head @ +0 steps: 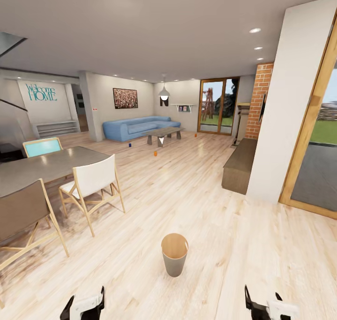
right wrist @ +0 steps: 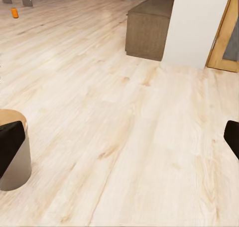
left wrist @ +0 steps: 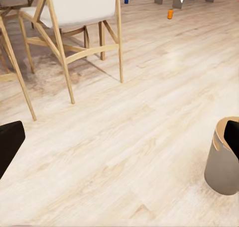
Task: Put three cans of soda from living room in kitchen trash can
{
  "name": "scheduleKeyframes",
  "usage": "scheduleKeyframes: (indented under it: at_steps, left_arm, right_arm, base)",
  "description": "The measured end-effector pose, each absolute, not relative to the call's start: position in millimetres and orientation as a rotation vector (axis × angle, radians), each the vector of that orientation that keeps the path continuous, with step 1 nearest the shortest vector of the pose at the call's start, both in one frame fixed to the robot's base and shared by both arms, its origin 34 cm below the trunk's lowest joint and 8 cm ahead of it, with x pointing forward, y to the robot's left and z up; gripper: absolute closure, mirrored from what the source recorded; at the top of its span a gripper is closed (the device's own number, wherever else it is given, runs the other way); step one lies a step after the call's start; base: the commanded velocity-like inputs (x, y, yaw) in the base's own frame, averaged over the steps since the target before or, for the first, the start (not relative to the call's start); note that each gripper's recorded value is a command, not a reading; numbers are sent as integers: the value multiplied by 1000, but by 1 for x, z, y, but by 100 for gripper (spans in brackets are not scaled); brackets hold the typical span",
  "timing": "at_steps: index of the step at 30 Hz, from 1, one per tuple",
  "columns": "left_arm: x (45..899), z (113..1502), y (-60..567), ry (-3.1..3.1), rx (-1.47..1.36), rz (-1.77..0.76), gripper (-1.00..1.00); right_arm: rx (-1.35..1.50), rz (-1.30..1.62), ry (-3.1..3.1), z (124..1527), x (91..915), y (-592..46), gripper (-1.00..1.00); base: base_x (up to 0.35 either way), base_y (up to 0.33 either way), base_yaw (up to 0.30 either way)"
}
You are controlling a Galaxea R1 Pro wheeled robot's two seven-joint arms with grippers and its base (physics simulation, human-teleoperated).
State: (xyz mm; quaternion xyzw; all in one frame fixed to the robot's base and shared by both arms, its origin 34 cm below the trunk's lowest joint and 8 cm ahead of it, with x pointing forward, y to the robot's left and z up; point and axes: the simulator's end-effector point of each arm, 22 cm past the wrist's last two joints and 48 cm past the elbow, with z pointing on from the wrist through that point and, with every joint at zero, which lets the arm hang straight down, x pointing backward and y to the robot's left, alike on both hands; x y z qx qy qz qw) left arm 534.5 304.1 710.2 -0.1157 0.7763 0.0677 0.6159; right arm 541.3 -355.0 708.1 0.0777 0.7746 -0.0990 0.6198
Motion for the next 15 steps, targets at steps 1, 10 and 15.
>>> scheduleKeyframes:
  at_steps: [1,10,15]
  left_arm:
    - [534,710,305,1788,-271,158,-100]
    - [534,711,309,1785,-282,168,-100]
    - [535,711,307,1787,-273,164,-100]
  right_arm:
    - [175,-229,1764,716,545,-355,-100]
    - [92,-148,1762,821,599,-291,-100]
    - [15,-95,1981,829,601,-239,-100]
  base:
    - [8,0,0]
    - [2,0,0]
    - [0,0,0]
